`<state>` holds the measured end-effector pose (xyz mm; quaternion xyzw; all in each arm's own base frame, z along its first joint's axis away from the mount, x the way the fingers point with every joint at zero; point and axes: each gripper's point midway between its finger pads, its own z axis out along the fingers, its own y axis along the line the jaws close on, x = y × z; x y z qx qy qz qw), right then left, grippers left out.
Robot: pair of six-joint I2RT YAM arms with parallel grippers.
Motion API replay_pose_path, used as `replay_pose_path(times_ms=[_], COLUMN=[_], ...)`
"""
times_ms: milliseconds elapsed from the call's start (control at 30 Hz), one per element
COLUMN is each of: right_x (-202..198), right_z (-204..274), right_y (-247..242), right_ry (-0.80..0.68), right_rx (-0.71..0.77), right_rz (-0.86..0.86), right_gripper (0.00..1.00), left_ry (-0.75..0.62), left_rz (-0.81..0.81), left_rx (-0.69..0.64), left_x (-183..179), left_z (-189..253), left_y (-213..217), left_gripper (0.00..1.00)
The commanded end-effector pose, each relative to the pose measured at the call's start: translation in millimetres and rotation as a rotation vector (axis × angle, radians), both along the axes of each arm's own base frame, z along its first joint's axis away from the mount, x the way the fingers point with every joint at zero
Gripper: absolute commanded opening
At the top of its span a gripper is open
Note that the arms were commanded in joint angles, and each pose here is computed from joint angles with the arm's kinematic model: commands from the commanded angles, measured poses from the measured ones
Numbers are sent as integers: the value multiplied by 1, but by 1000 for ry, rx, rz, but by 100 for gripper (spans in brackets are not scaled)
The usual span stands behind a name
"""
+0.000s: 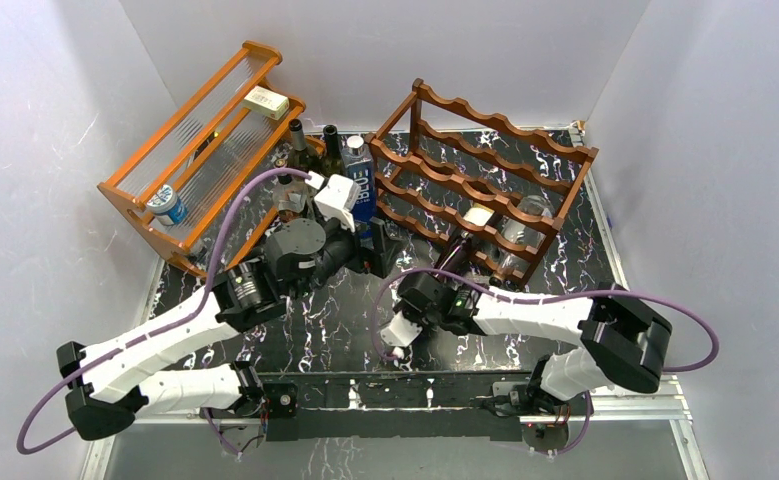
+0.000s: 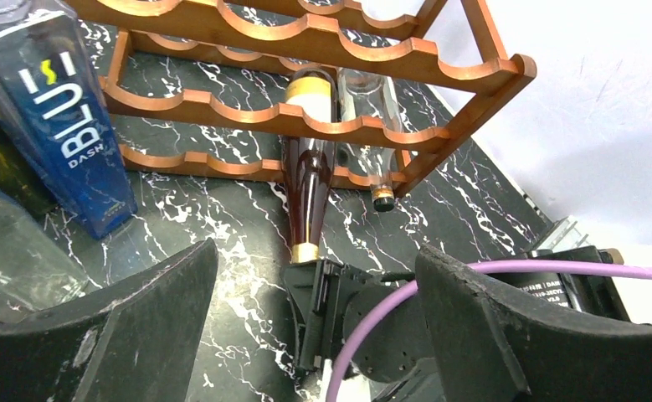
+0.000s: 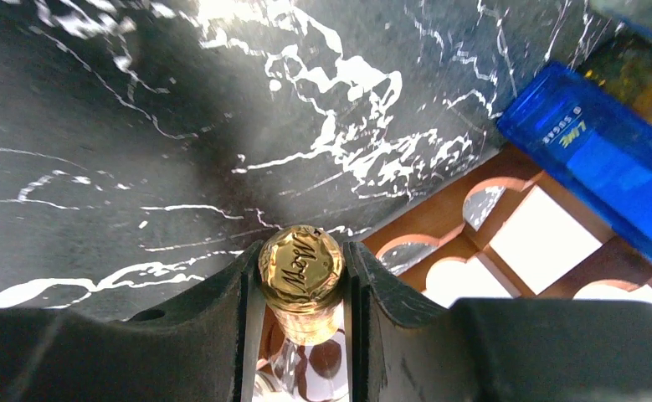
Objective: Take the wine bottle off the wine rack
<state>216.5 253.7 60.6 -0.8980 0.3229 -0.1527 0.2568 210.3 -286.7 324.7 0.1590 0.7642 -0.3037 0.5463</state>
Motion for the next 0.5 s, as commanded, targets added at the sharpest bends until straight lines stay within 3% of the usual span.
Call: replay_pose_path(times_ms=[0,333,367,400,467], right_x=[-41,-78,-80,-81,-83], right_z=[1,20,21,23,28], right_y=[26,51,53,56,60], right_ry=[137,162,160,156,147], right_rx=[90,119,122,128,146], right_rz=[117,193,193,185,180], right_gripper=[21,16,12,2,0], left_ry=[-32,-32,-34,-35,-37], left_rz=[50,91,95,97,104], left_rx=[-43,-5,-6,-5,-5], left_x=[0,0,0,-1,-1], left_z=[20,13,14,14,15], left_y=[21,36,38,40,43], left_gripper=[86,87,88,88,88])
